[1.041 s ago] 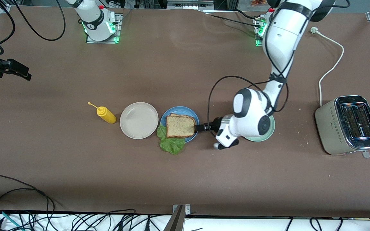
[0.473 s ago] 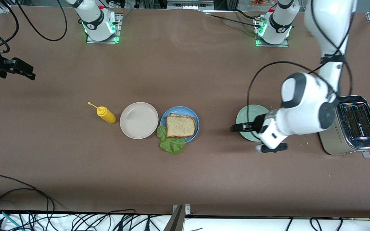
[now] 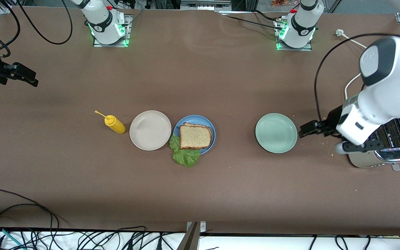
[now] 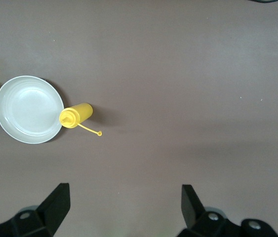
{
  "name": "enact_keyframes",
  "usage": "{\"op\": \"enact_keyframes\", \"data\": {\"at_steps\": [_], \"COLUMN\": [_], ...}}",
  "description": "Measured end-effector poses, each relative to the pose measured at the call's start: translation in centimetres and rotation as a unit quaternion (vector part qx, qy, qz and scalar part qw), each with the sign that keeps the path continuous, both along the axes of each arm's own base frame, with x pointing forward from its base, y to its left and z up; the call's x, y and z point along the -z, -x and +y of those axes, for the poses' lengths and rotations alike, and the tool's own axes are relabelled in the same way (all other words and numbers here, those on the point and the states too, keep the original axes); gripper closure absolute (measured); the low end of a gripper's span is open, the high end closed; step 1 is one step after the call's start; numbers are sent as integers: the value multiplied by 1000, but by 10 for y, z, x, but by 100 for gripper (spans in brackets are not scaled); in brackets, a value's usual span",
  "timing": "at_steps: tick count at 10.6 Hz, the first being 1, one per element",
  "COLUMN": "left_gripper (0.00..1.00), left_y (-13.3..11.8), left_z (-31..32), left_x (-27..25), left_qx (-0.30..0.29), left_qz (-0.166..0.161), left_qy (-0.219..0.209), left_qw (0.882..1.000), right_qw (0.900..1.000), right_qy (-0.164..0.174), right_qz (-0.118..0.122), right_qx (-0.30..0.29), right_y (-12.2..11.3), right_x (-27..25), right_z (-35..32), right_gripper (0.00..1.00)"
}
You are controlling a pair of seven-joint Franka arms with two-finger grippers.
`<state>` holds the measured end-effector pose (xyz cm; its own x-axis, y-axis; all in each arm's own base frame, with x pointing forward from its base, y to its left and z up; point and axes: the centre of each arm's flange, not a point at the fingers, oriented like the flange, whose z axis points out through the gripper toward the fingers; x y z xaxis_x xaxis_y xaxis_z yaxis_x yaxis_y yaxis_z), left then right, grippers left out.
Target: Make sandwich in blue plate with both arms
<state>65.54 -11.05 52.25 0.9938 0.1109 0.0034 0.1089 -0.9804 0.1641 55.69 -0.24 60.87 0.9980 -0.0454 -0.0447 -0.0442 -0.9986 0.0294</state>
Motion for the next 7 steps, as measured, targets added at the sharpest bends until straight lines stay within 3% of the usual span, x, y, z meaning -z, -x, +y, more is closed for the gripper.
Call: {"op": "enact_keyframes", "data": {"at_steps": [3, 7], "left_gripper": [0, 0], "left_y": [37, 72], "left_z": [21, 88], "left_x": [-54, -99], "left_qx": [9, -39], "left_qz": [15, 35], "left_qy": [-61, -81], "left_qw": [998, 995], "right_qw": [1000, 1000], "right_qy": [0, 0], "right_qz": [0, 0], "right_qx": [0, 0], "right_y": [0, 0], "right_x": [0, 0], "right_z": [0, 0], "right_gripper": [0, 0]}}
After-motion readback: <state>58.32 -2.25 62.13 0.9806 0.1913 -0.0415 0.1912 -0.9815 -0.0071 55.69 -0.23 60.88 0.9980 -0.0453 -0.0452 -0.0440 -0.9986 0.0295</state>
